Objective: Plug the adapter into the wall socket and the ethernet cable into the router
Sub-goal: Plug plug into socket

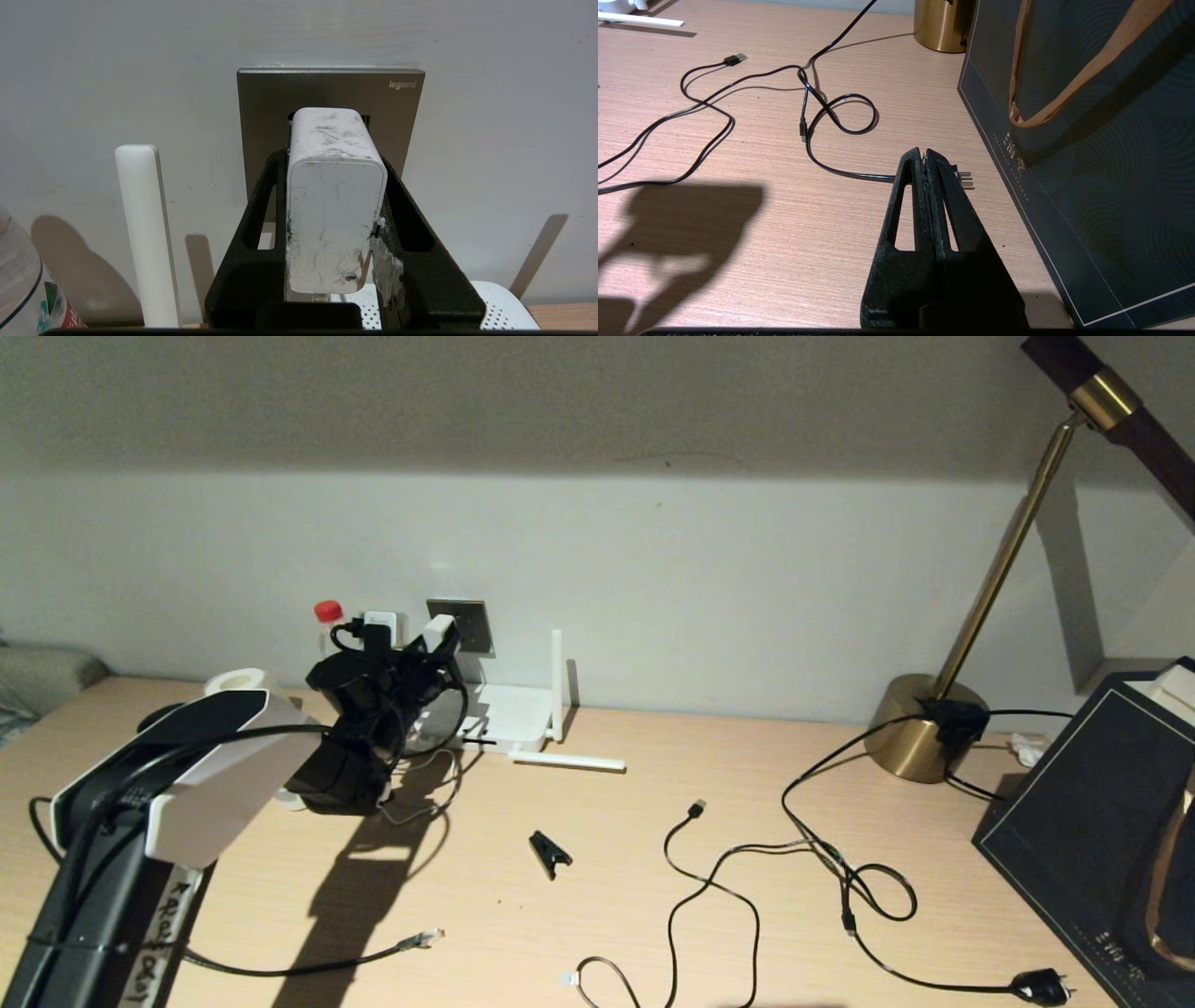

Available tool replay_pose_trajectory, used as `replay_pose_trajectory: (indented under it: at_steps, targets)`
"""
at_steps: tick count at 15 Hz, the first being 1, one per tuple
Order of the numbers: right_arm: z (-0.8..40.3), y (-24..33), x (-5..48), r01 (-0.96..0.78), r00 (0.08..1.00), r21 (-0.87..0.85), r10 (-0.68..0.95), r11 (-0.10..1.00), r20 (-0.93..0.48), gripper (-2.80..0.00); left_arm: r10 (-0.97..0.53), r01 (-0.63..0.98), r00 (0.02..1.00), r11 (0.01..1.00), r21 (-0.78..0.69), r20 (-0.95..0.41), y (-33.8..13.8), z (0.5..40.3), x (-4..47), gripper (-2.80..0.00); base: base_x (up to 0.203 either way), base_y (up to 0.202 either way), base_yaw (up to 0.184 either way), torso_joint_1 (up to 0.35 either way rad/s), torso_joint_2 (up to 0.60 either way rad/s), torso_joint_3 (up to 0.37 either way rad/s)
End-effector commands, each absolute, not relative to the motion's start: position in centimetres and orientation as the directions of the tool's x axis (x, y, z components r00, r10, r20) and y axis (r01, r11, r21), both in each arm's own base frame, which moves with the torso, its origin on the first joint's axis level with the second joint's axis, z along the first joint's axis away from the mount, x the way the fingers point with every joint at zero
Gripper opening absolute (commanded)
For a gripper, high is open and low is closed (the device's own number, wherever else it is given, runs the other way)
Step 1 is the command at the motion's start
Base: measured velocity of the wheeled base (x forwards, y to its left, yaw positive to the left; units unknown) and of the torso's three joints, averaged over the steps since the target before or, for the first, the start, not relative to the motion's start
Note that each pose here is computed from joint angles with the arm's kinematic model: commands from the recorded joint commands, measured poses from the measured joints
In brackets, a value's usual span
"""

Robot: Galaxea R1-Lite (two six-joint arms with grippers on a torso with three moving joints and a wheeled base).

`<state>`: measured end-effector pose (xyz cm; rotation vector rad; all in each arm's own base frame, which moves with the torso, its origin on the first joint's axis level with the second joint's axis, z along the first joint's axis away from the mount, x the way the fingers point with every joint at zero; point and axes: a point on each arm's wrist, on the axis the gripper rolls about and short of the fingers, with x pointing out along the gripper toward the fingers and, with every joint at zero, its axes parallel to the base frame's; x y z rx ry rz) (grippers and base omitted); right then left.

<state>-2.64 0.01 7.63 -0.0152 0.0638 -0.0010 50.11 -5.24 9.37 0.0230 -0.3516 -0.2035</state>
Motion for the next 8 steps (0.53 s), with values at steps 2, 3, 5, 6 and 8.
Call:
replay_pose_trajectory:
  at_steps: [2,3,5,6,8]
  targets:
    - [7.63,0.01,-2.64,0.001,0.998,-0.015,-0.002,1.000,-0.065,-2.80,-0.204,0.196,0.917,0.979,0.059,0.342,-5.27,9.40,50.11,-2.80,0.000,0.000,0.000,0.000,0.00,0.000]
    - [7.64,0.01,-2.63,0.001,0.998,-0.015,-0.002,1.000,-0.066,-2.80,-0.204,0.196,0.919,0.979,0.058,0.338,-5.27,9.34,50.11,-2.80,0.000,0.000,0.000,0.000,0.00,0.000]
    - [7.63,0.01,-2.64,0.001,0.998,-0.015,-0.002,1.000,-0.065,-2.80,-0.204,0.196,0.918,0.979,0.058,0.339,-5.27,9.37,50.12,-2.80,0.000,0.000,0.000,0.000,0.00,0.000]
    - [7.64,0.01,-2.63,0.001,0.998,-0.015,-0.002,1.000,-0.066,-2.80,-0.203,0.195,0.920,0.979,0.058,0.337,-5.23,9.34,50.14,-2.80,0.000,0.000,0.000,0.000,0.00,0.000]
    - [7.64,0.01,-2.63,0.001,0.998,-0.015,-0.002,1.000,-0.066,-2.80,-0.203,0.195,0.921,0.979,0.057,0.333,-5.26,9.25,50.15,-2.80,0.000,0.000,0.000,0.000,0.00,0.000]
